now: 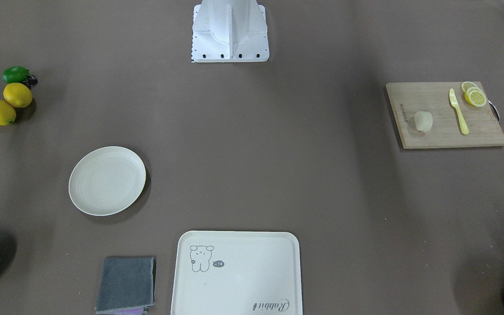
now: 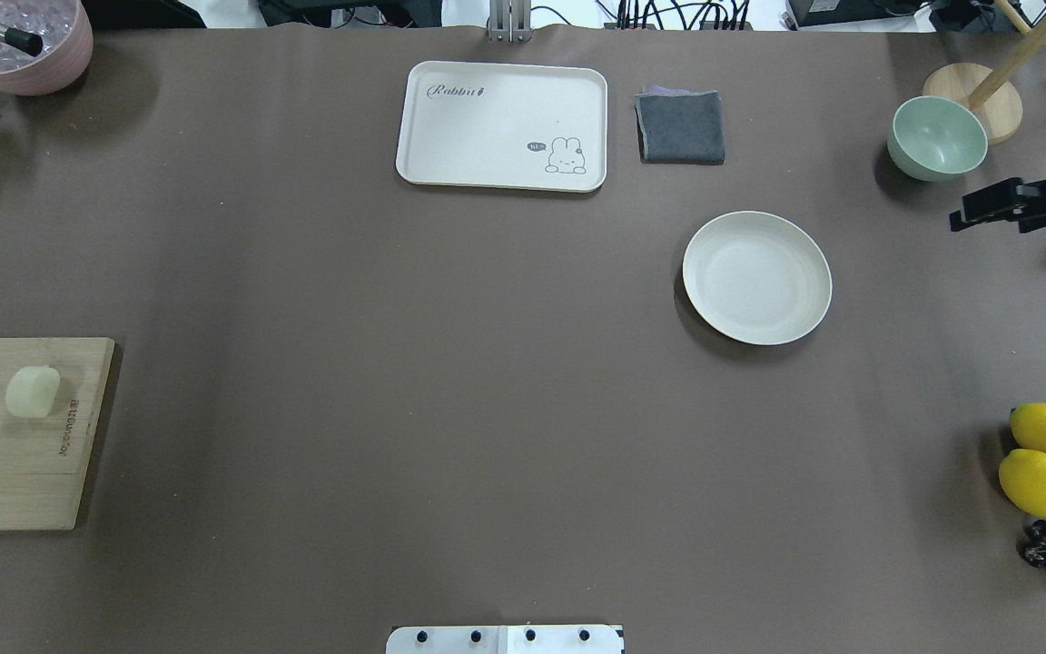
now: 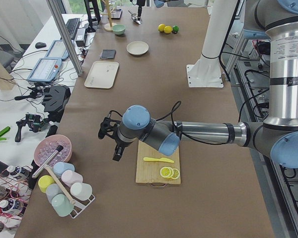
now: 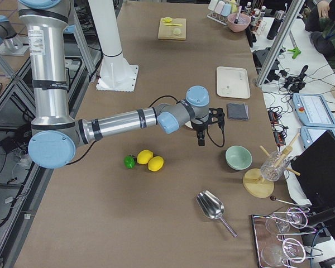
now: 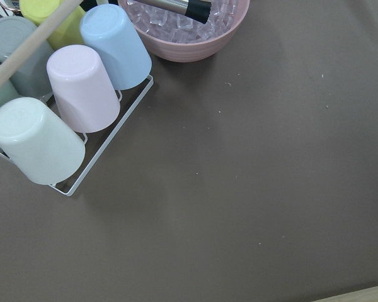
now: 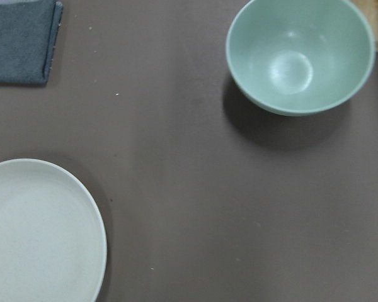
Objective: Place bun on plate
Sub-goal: 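Reach the right gripper to the rim of the white plate, then grip the plate rim and slide it toward the table centre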
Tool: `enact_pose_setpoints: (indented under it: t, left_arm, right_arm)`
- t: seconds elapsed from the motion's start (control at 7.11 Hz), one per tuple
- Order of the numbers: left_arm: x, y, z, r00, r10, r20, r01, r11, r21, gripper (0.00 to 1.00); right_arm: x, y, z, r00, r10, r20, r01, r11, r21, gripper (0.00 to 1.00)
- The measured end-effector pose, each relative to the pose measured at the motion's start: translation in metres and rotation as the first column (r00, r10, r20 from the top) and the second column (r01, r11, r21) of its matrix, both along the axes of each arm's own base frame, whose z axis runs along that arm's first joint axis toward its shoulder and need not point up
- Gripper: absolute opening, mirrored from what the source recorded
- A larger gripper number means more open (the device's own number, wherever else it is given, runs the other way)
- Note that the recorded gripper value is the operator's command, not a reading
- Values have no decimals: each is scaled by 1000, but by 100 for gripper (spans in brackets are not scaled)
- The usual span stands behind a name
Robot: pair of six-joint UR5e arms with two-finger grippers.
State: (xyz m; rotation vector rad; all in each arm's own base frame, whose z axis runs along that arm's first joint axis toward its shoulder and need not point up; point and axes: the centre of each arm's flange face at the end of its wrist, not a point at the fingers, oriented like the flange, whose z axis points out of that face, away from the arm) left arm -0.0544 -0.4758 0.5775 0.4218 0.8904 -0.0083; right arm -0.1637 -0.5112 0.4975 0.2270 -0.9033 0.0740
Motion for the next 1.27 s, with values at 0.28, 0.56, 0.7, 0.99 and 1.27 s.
enact_pose_setpoints:
  t: [0.28, 0.56, 0.7, 0.99, 1.27]
  left_arm:
    - [17, -2, -3, 1000, 1, -21, -1, 1000, -9, 98]
    - [21, -2, -3, 1000, 5, -24, -5, 1000, -12, 98]
    - [22, -2, -2, 1000, 5, -24, -6, 1000, -13, 98]
    - [22, -1, -2, 1000, 7, -23, -7, 1000, -12, 98]
    - [22, -1, 0, 1000, 7, -22, -7, 1000, -15, 98]
  right_arm:
    - [-83, 17, -8, 999, 50, 5, -50, 998, -26, 100]
    - [-136, 34, -6, 999, 43, 0, -43, 998, -51, 100]
    - [-154, 36, 0, 999, 33, -12, -34, 997, -64, 99]
    - [-173, 34, 12, 999, 28, -30, -30, 996, -84, 15]
    - [-175, 33, 12, 999, 29, -30, -31, 996, -88, 0]
